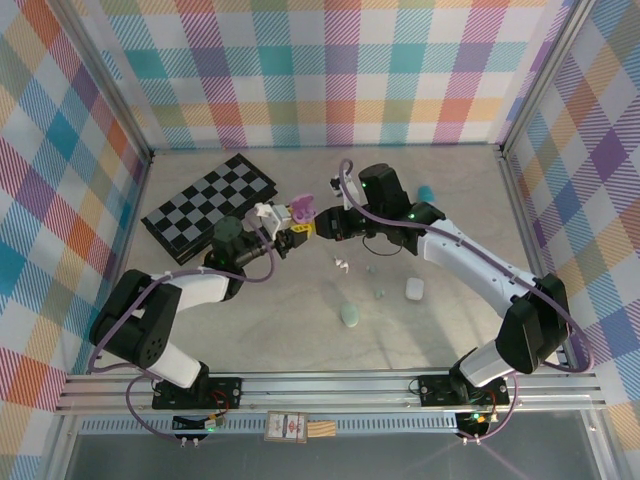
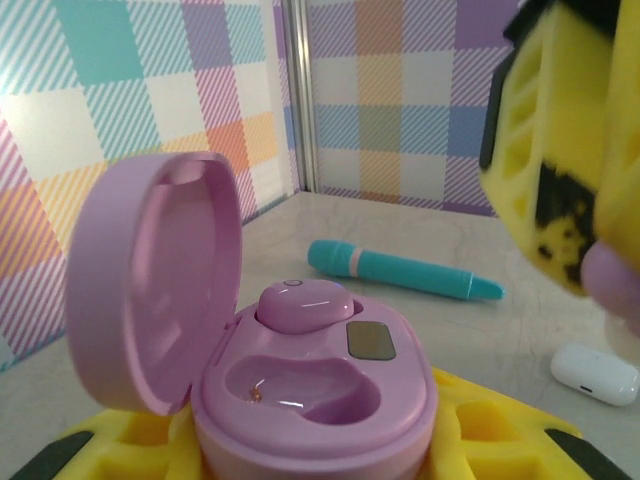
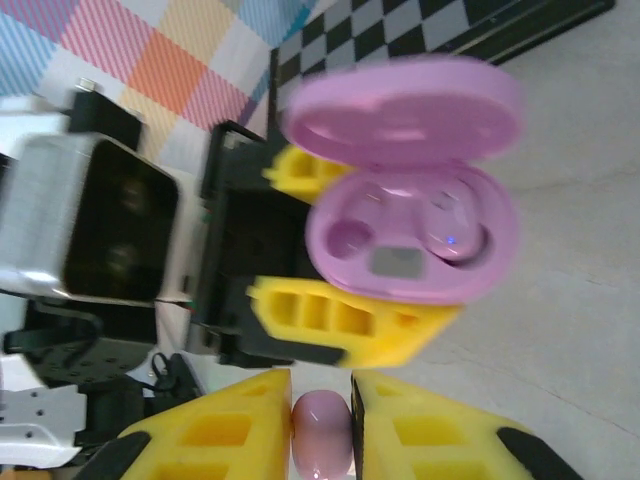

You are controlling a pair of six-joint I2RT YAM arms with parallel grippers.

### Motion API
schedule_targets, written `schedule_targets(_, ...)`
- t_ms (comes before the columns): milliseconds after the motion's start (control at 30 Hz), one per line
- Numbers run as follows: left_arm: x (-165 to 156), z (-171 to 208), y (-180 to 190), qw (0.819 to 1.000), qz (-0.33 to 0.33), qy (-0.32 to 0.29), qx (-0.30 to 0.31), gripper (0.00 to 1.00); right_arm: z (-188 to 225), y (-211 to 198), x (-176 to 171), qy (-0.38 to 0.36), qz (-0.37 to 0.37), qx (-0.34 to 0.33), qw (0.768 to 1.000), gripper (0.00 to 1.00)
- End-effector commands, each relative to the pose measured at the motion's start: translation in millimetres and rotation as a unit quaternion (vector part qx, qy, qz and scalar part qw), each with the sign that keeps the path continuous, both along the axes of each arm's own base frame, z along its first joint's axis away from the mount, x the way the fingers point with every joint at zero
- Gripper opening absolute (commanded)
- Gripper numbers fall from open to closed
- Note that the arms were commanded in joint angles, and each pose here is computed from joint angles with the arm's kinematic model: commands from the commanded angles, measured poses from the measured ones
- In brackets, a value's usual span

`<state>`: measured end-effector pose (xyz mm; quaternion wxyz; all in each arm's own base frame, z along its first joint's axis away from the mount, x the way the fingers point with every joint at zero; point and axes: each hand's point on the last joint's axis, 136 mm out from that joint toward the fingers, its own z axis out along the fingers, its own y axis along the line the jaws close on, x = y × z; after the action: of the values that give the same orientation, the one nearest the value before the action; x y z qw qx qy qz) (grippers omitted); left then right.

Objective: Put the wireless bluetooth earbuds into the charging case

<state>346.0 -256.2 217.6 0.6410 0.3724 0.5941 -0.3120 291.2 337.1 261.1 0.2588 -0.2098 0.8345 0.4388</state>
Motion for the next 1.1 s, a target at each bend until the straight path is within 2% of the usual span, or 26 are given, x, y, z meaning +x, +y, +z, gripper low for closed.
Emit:
schedule_targets(0, 1, 22, -10, 0.998, -0.008, -0.054, -0.007, 0.22, 35, 10, 4, -0.023, 0.015, 0.053, 0.998, 0.23)
schedule_targets(467, -14, 32, -26, 0.997, -0.037, -0.061, -0.015, 0.22, 26, 13, 29, -0.04, -0.007, 0.039, 0.998, 0.23)
schedule_targets(1067, -24, 44, -31, 0.996, -0.056, -0.065, -0.033, 0.22, 13, 9, 35, -0.043, -0.026, 0.032, 0.998, 0.22)
